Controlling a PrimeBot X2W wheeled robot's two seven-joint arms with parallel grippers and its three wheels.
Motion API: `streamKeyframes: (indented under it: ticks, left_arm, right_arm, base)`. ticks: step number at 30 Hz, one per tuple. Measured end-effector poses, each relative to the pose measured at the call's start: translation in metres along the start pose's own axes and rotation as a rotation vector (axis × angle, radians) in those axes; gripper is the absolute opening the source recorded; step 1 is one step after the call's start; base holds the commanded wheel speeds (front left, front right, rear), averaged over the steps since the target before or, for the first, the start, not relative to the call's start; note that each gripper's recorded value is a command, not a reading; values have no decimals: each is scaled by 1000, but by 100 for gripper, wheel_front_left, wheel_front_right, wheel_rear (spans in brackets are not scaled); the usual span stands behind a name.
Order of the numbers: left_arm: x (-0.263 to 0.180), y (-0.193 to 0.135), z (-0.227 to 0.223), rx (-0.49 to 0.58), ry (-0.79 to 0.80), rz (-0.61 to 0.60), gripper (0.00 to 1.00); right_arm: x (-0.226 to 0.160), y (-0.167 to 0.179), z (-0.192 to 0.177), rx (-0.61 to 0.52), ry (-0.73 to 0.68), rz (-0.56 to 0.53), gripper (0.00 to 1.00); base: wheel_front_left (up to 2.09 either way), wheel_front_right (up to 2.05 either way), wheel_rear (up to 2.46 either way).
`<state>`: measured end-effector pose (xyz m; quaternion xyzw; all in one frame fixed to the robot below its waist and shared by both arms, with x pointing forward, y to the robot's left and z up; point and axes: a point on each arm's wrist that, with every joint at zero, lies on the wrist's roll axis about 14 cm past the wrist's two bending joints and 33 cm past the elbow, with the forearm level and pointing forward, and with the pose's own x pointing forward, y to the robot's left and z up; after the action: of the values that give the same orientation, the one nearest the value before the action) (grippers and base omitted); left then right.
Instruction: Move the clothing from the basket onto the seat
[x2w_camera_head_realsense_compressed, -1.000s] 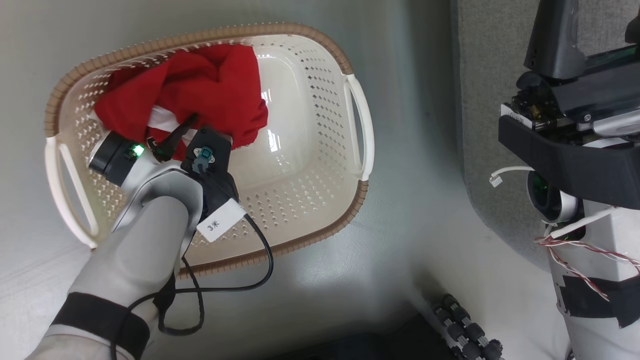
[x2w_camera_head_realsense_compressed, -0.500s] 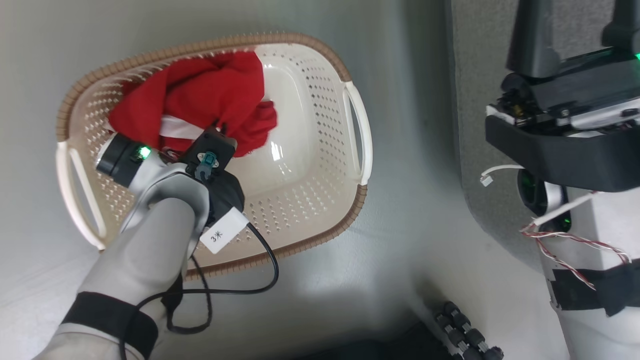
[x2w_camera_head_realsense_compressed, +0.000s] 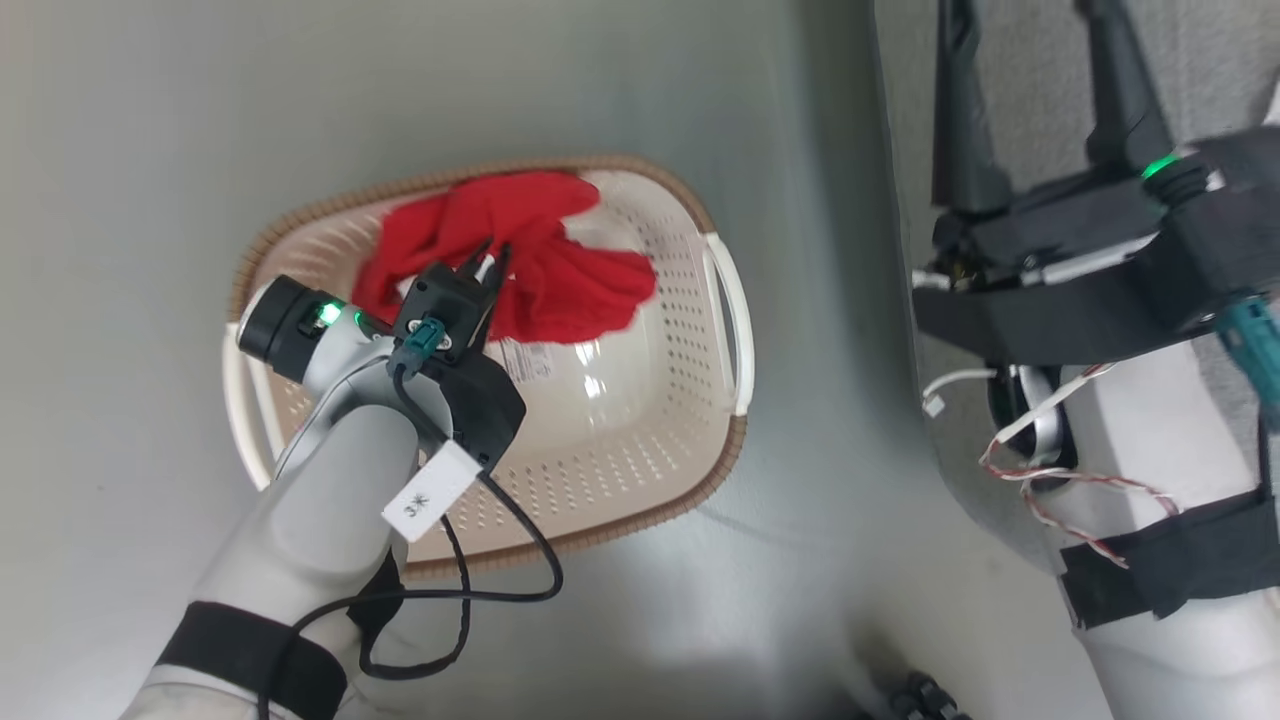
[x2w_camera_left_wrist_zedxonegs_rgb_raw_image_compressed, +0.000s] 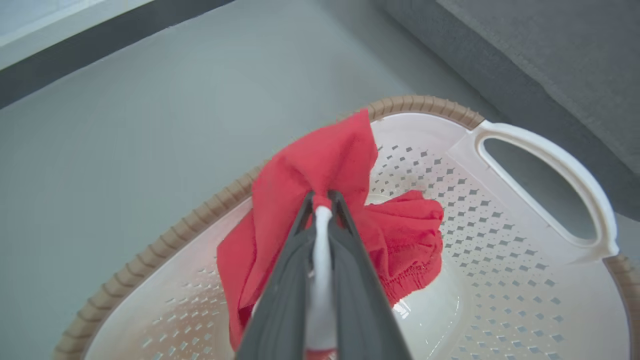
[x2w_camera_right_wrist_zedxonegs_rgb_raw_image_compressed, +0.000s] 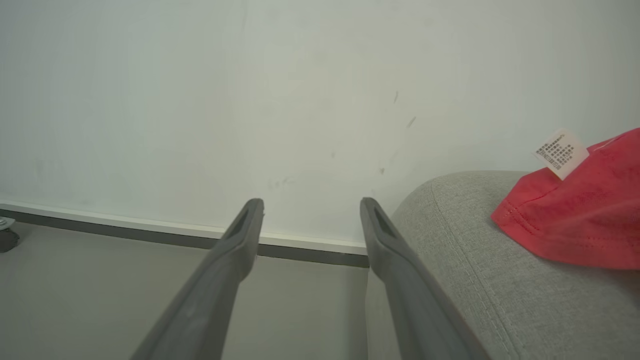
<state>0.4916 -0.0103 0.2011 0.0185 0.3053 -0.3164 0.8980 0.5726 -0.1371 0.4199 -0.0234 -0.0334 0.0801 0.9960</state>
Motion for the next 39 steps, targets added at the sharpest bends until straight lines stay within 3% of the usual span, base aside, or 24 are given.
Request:
streamKeyframes:
  ticks: [19, 31, 39]
  left_arm:
    - [-76, 26, 164, 26, -379, 100, 0]
    - [-140, 27, 242, 111, -567, 150, 0]
    - [-180, 9, 266, 129, -641, 150, 0]
  right_arm:
    - [-24, 20, 56, 56, -30, 34, 100]
    - [-49, 41, 85, 89, -42, 85, 100]
    - [-72, 58, 107, 90, -60, 144, 100]
  base:
    - [0, 0, 0]
    - [0, 0, 0]
    - [0, 0, 0]
